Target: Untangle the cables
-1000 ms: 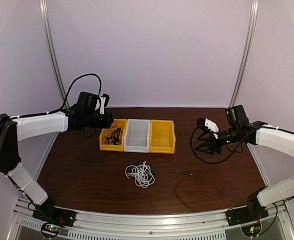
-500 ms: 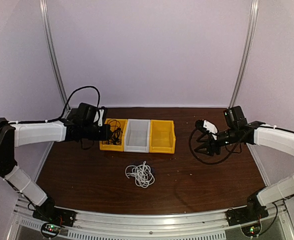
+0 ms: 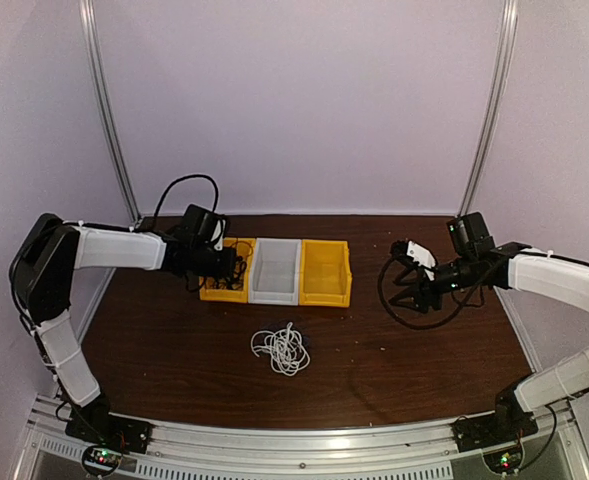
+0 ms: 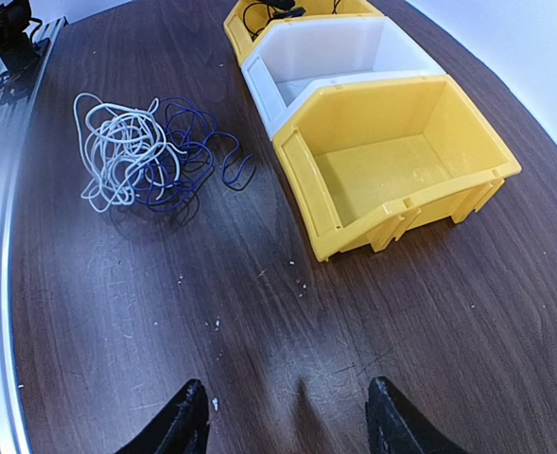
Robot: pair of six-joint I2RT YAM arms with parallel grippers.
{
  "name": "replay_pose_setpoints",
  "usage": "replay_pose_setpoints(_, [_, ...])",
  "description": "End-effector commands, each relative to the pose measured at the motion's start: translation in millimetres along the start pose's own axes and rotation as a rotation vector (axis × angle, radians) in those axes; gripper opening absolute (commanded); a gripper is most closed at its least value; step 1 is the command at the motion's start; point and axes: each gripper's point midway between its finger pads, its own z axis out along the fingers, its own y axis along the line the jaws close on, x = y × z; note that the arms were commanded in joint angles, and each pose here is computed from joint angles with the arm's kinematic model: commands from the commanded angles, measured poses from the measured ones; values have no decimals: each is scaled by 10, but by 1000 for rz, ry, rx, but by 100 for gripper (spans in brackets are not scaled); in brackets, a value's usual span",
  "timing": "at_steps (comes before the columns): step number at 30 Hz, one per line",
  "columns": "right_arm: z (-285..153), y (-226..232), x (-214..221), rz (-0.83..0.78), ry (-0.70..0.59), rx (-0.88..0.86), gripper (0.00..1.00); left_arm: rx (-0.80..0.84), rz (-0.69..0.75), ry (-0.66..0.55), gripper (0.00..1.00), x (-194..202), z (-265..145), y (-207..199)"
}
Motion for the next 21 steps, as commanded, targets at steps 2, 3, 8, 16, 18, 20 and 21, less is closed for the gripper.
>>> replay_pose_setpoints(2, [-36,-32,-16,-16,-1,21,57,-22,-34,-5,0,-52,187,11])
replay_pose_setpoints(3, [-35,-32,-14,-16,-1,20,58,-28,-41,-3,0,-43,214,22])
replay_pose_setpoints(8, [-31,-31,-6,-16,2,20,58,-36,-57,18,0,39,290,46])
replay_pose_setpoints(16, [-16,-39,16,-14,9,19,58,-17,-60,17,0,21,159,15])
replay_pose_setpoints(18, [-13,-37,17,-13,10,18,57,-17,-59,7,1,-18,85,13])
replay_pose_setpoints(20, [-13,-39,17,-13,10,18,58,-23,-55,0,12,-57,1,16])
replay_pose_setpoints(21, [-13,-37,18,-13,10,17,57,-23,-54,-4,18,-79,-48,14])
